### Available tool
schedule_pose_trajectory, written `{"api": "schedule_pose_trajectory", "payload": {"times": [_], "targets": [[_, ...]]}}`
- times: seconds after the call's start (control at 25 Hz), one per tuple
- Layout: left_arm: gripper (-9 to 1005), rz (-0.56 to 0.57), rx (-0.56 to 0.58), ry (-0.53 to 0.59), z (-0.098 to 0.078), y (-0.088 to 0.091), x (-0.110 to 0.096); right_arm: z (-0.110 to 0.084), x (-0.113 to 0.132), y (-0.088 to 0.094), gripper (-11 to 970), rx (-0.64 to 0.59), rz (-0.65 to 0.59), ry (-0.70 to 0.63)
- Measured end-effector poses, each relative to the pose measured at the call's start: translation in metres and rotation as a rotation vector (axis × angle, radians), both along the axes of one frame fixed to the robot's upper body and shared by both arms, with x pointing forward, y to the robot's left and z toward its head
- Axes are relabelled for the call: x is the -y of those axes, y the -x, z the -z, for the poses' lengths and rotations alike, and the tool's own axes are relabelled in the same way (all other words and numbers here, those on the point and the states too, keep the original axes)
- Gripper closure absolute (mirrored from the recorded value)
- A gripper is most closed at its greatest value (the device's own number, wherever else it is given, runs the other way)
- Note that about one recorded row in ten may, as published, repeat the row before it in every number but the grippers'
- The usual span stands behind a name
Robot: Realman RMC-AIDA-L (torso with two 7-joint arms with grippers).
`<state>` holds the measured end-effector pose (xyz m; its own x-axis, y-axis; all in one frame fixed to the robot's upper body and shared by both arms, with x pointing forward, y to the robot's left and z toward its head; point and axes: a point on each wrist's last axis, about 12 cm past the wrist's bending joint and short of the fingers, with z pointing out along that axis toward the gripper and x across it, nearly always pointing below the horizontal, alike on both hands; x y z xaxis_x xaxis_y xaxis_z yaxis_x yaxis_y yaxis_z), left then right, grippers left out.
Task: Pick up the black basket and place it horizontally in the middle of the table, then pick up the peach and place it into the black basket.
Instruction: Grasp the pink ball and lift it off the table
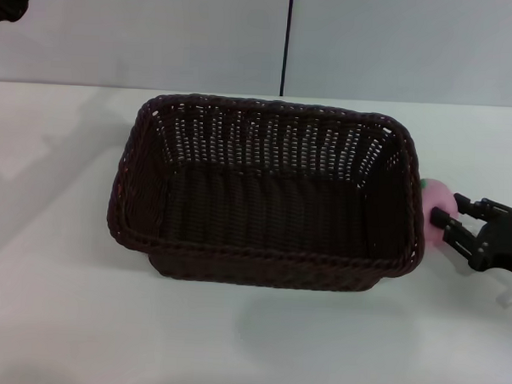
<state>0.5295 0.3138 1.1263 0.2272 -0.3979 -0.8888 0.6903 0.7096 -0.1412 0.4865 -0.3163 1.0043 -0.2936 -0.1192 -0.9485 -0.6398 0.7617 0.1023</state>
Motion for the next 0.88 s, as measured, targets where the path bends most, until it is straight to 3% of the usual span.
{"api": "schedule_pose_trajectory", "payload": {"times": [0.24, 0.28, 0.6, 0.88], "targets": [[194, -0.001, -0.009, 0.008, 0.002, 0.000, 0.000, 0.000, -0.002, -0.001, 564, -0.001, -0.003, -0.002], [194, 0.000, -0.009, 0.008, 0.002, 0.000, 0.000, 0.000, -0.002, -0.001, 779, 0.000, -0.004, -0.004], [194, -0.002, -0.015, 0.011, 0.003, -0.001, 0.001, -0.002, 0.003, 0.003, 831, 0.015, 0.032, -0.035], [194, -0.005, -0.012, 0.025, 0.003, 0.001, -0.001, -0.021, 0.021, 0.015, 859, 0.143, 0.134, -0.187]]}}
